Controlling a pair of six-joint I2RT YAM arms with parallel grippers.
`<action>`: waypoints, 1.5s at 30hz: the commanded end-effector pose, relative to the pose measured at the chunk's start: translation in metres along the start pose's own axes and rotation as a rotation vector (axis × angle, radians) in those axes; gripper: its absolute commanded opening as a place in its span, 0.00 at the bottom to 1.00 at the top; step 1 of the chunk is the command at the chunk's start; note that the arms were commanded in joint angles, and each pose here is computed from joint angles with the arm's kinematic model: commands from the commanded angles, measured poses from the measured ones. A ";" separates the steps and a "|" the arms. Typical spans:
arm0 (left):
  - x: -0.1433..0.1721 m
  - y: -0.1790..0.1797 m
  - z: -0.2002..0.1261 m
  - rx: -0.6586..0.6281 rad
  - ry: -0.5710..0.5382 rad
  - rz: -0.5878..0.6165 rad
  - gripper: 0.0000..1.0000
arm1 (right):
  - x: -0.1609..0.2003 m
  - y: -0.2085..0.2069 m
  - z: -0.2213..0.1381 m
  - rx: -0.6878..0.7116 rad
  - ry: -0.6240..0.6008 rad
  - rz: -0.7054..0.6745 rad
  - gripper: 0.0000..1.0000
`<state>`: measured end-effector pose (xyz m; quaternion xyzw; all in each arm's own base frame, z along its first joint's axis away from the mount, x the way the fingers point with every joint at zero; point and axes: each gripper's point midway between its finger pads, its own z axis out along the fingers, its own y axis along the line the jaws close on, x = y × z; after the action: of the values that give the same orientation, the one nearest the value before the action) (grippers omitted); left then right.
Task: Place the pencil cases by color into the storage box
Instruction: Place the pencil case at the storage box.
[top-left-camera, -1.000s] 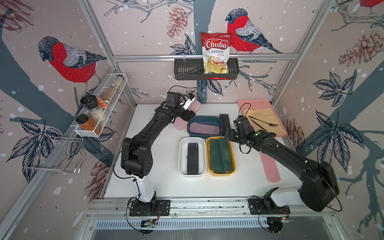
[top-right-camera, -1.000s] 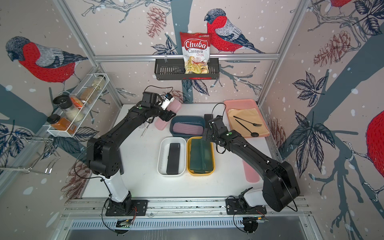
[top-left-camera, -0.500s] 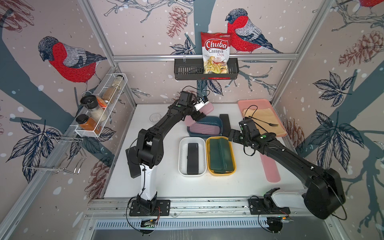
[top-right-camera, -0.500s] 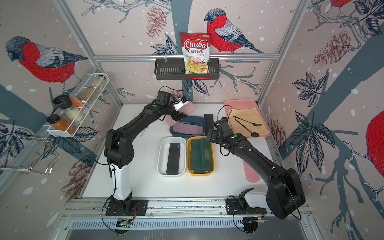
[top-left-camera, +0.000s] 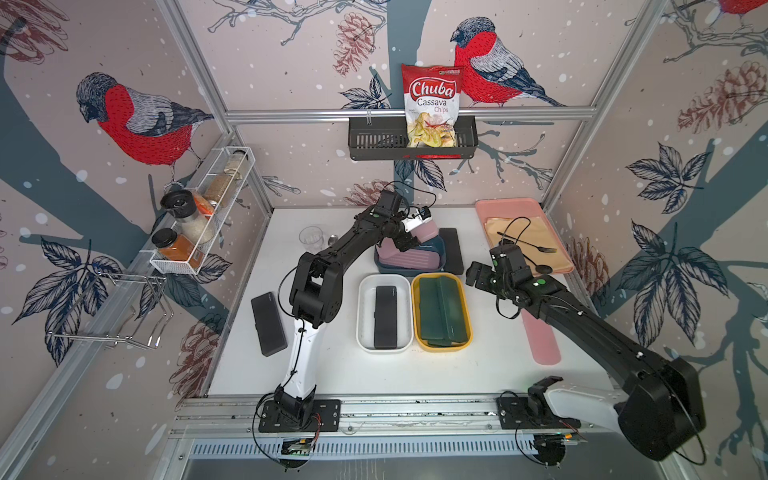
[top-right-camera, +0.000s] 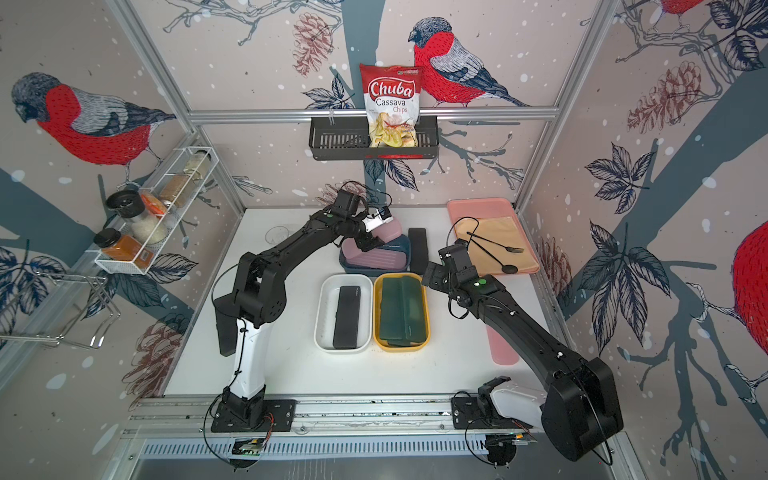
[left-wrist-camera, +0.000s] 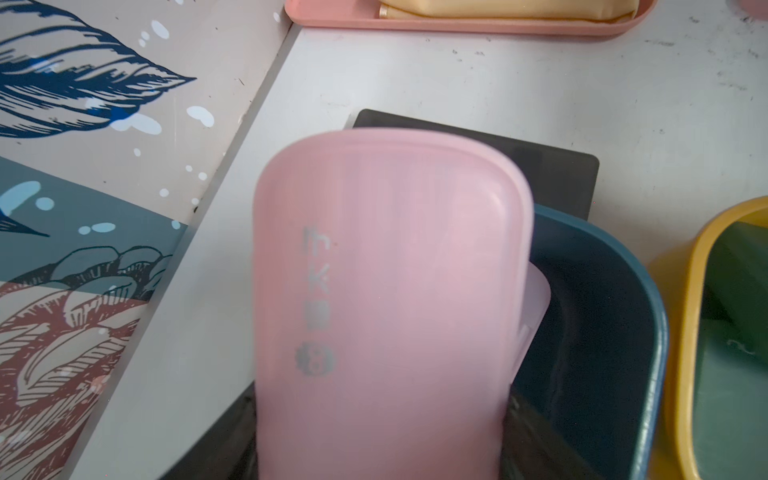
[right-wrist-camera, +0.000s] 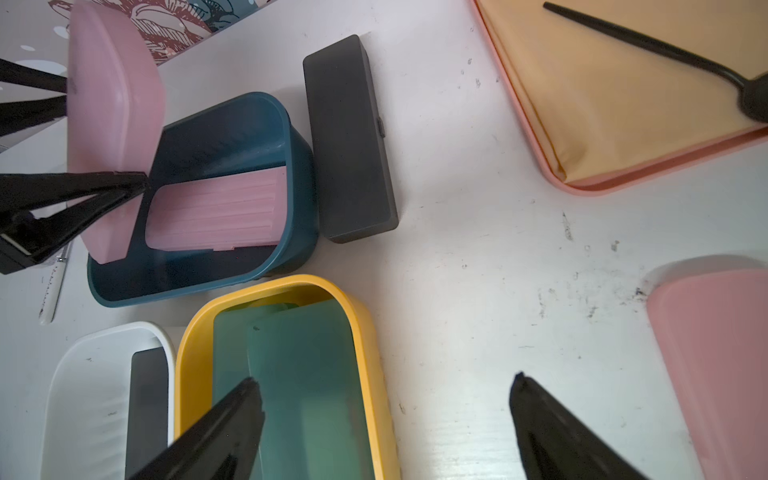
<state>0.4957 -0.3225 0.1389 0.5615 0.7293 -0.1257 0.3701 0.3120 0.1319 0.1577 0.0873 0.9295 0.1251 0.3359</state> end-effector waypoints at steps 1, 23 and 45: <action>0.008 -0.002 0.007 -0.005 0.036 0.030 0.70 | -0.001 -0.003 -0.001 0.007 -0.005 0.011 0.96; 0.043 -0.029 0.041 0.023 0.162 0.067 0.74 | 0.002 -0.007 -0.003 0.012 0.000 0.018 0.96; 0.051 -0.036 0.053 0.005 0.210 0.095 0.90 | 0.000 -0.008 -0.006 0.014 -0.001 0.010 0.96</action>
<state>0.4807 -0.3304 0.0613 0.6029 0.7371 -0.0537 0.3005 0.3072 0.1237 0.1556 0.0943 0.9310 0.1196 0.3317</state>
